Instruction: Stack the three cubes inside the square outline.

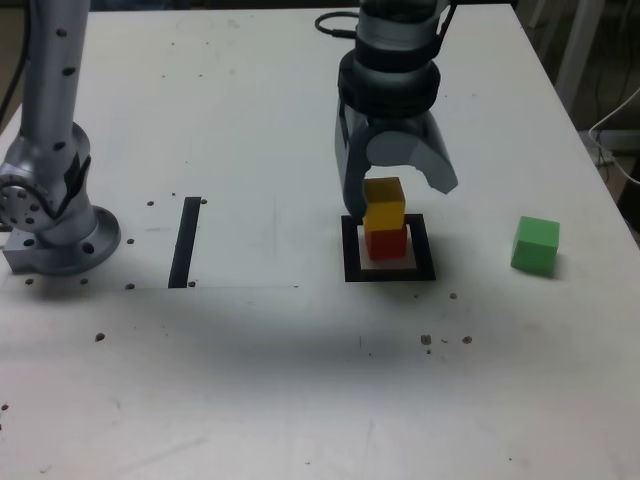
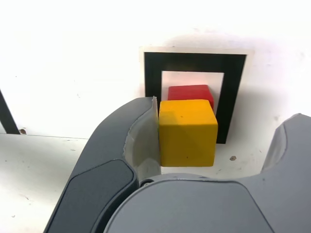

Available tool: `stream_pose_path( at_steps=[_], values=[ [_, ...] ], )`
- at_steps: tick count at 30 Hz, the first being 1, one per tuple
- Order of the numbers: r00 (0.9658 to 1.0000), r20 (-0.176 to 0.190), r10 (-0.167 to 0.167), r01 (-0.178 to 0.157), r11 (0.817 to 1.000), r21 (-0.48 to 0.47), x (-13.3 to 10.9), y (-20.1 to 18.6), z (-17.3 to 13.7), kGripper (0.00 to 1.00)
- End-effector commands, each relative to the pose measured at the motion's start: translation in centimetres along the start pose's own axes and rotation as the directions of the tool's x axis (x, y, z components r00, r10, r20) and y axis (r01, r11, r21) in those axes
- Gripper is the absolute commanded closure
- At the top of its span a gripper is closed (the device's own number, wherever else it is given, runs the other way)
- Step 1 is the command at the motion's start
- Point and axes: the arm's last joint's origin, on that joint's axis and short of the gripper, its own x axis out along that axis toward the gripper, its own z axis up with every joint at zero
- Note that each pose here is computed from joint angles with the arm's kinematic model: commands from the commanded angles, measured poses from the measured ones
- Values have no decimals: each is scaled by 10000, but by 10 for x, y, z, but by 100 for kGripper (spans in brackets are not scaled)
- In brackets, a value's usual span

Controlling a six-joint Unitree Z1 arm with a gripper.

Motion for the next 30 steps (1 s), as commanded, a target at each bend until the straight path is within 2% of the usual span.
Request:
stream_pose_path(
  at_steps=[1, 11, 21, 23, 30],
  values=[
    [9998, 195, -58, 57, 10000, 59, -4, 1, 0, 0],
    [9997, 171, -168, 167, 9998, 90, -5, 0, -1, 0],
    [9987, -72, 499, -500, 9986, -153, -36, 4, -26, 0],
    [9983, -12, 582, -583, 9982, -105, -45, 4, -30, 0],
    [9949, 564, 833, -846, 9962, 215, -74, 1, -27, 0]
  ],
)
